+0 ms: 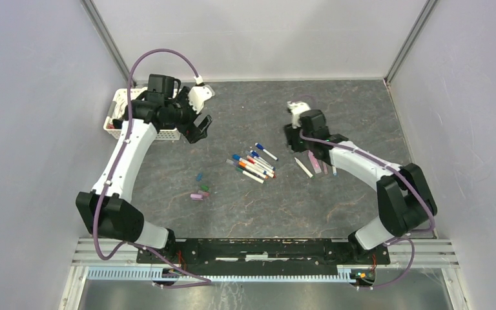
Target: Open the pen caps
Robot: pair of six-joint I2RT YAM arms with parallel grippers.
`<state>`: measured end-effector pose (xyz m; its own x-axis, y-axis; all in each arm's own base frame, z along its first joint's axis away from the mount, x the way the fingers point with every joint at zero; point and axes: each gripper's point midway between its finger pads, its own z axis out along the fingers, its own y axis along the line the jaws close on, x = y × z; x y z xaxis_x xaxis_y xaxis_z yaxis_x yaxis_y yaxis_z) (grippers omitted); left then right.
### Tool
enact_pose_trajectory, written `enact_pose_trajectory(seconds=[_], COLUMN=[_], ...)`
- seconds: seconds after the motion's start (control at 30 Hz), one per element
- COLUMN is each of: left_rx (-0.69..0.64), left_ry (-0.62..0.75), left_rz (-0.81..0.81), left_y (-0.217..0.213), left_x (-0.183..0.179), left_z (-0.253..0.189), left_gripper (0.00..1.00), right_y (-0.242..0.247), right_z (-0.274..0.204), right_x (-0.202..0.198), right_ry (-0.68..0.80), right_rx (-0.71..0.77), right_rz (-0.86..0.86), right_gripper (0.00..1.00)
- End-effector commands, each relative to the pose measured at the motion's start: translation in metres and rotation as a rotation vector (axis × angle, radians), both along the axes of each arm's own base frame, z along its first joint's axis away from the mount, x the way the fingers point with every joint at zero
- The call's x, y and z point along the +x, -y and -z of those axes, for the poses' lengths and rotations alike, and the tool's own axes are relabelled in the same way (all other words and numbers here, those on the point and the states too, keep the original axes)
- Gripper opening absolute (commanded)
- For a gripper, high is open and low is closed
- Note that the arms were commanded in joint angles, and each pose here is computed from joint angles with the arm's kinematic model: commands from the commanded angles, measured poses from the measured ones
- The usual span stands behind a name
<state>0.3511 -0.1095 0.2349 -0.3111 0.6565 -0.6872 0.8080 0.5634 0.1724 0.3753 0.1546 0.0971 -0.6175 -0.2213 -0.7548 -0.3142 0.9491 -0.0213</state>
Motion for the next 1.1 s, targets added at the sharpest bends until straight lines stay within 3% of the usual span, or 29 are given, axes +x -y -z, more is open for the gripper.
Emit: enact_pose_trajectory(seconds=[0.0,0.23,0.4,0.7,0.9,1.07], left_rx=[-0.027,-0.022,-0.029,-0.073,-0.113,-0.123], left_ry=[-0.042,-0.103,-0.063,-0.094,-0.144,-0.139], left_rz=[-0.095,-0.046,-0.034,0.028,0.1,0.198], left_y=[-0.006,-0.004,-0.005,0.005,0.014,0.02], left_x=[-0.007,-0.028,-0.037,-0.052,-0.069,-0.08], left_z=[-0.006,0.012,0.011,0.016,0.028,0.032], left_gripper=[1.0,1.0,1.0,1.0,1.0,1.0], right_y=[-0.088,-0.128,-0.122,-0.105,-0.102,-0.113], right_z=[-0.021,0.012,0.049,0.084,0.081,0.034], right_x=[-0.005,0.001,0.004,-0.006,-0.012,-0.002], right_ry=[0.033,-0.06,-0.124,-0.188,-0.181,-0.09], right_rx=[0.067,0.013,-0.058,-0.132,-0.127,-0.067], right_rz=[-0.319,-0.424,-0.412,-0.396,-0.4,-0.398], right_gripper=[0.54,0.46,0.42,0.26,0.01,0.0])
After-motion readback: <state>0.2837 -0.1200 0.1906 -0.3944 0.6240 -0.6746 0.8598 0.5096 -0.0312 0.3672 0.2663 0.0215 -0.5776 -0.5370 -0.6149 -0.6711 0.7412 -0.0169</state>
